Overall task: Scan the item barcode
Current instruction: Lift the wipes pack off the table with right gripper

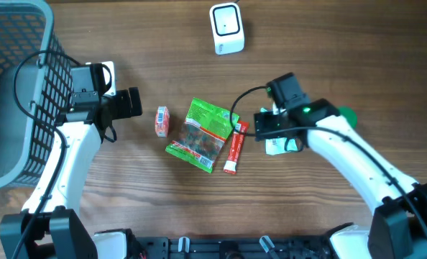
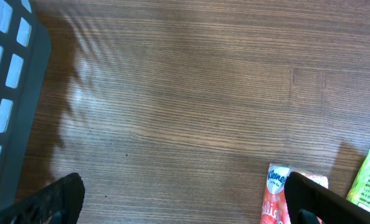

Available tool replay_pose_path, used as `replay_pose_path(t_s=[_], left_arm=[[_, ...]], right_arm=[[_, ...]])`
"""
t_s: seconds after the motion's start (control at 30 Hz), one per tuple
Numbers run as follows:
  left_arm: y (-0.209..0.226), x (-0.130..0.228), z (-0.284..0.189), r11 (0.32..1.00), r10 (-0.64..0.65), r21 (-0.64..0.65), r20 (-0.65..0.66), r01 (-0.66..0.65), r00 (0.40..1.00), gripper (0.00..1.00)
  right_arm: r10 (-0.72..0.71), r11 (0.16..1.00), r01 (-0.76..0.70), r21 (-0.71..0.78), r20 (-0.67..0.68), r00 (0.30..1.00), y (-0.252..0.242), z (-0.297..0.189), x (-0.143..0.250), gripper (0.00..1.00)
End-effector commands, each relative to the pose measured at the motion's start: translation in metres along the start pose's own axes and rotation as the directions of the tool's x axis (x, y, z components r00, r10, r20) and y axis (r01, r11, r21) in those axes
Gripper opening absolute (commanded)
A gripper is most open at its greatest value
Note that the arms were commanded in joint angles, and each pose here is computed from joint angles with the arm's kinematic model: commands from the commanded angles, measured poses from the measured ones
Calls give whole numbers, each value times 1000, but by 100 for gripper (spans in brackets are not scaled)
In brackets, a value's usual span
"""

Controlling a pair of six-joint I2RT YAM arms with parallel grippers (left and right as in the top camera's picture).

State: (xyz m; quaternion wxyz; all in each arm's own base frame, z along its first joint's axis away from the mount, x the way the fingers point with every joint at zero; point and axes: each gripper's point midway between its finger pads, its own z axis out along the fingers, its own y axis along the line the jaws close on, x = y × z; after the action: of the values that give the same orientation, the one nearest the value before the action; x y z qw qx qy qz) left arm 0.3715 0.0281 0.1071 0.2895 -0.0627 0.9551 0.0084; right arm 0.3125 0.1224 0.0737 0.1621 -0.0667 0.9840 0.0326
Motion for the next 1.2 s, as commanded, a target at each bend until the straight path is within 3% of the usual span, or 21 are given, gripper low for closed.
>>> replay_pose_path(t_s=[0.0,0.13,0.37,0.43,0.63,0.73,0.93,1.17], left_arm=[[3,-10,-7,1000,0,-7,32,0,999,100],[3,-10,-7,1000,0,-7,32,0,999,100],[3,-10,-7,1000,0,-7,32,0,999,100],[3,-10,-7,1000,0,-7,32,0,999,100],[3,-10,-7,1000,0,-7,32,0,999,100],[3,-10,-7,1000,0,-7,32,0,999,100],[3,-10,-7,1000,0,-7,32,0,999,100],[3,-10,-7,1000,0,-7,32,0,999,100]], right_arm=[[22,996,-21,-87,10,1000,-13,9,-14,93],[50,996,-47,-75,28,998,-28,30,-26,84],[51,996,-54,-77,-41,998,-28,67,-16,82],[60,996,-64,-67,-60,996,-29,72,-12,74],[321,944,-326,-49,-92,943,-45,62,-8,72],[373,920,-383,-83,-118,920,-39,55,-6,72],[294,948,-300,-104,-72,953,-40,40,-13,77],[232,956,-243,-162,-87,969,-46,43,-10,75]])
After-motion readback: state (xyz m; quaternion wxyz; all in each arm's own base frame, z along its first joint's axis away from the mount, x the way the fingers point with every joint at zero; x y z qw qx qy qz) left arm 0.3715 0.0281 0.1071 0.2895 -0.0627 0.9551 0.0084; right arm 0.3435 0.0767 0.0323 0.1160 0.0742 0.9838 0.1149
